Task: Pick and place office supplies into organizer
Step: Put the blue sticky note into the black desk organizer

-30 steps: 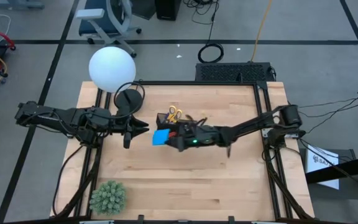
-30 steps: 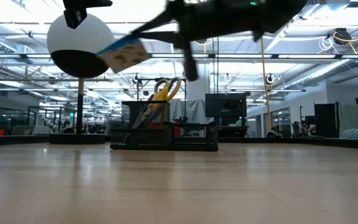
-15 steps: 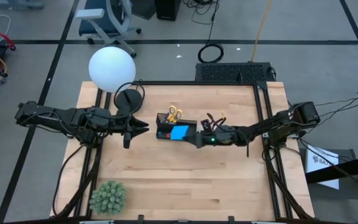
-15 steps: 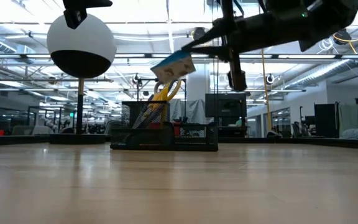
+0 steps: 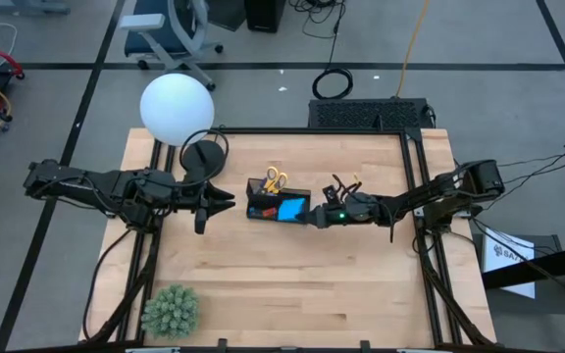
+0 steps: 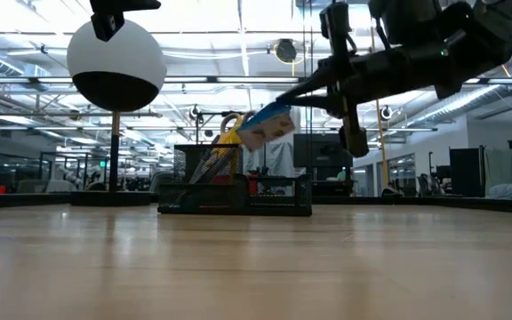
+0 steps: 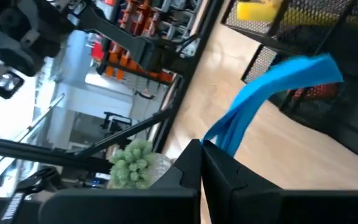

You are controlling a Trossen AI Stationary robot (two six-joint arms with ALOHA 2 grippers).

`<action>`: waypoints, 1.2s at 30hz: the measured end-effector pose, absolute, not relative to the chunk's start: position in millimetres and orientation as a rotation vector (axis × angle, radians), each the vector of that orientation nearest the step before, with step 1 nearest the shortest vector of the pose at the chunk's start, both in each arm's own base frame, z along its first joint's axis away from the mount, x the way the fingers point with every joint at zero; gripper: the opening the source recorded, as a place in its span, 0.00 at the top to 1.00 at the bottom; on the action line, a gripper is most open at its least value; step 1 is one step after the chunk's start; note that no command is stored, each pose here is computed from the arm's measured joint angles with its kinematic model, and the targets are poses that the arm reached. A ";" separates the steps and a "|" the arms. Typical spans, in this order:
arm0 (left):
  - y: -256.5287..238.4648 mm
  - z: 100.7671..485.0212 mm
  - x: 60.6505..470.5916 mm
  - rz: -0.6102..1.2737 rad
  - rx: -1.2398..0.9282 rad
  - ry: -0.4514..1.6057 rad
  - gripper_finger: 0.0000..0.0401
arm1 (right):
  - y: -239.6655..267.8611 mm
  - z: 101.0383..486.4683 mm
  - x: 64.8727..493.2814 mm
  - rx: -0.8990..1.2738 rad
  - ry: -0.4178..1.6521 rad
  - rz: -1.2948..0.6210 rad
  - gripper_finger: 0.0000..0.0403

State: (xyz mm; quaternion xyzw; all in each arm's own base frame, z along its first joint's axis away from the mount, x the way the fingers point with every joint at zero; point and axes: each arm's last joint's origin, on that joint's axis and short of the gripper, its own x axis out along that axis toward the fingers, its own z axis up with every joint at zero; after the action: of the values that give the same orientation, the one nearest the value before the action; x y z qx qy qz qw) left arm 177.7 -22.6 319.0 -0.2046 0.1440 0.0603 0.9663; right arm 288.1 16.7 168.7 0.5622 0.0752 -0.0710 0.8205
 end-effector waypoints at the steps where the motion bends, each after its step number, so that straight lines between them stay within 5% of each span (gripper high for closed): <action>1: -22.6 319.0 177.7 0.122 -0.414 0.291 0.71 | 15.1 167.7 286.6 1.200 0.155 -0.144 1.00; 36: -22.6 319.0 177.7 0.122 -0.414 0.291 0.71 | -41.2 148.4 273.1 1.232 0.302 -0.183 1.00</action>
State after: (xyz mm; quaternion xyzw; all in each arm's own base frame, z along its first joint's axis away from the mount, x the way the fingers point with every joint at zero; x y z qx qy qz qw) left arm 177.7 -22.6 319.0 -0.2046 0.1439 0.0605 0.9663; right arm 273.1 -41.2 148.4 0.5745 0.1411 -0.0853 0.8017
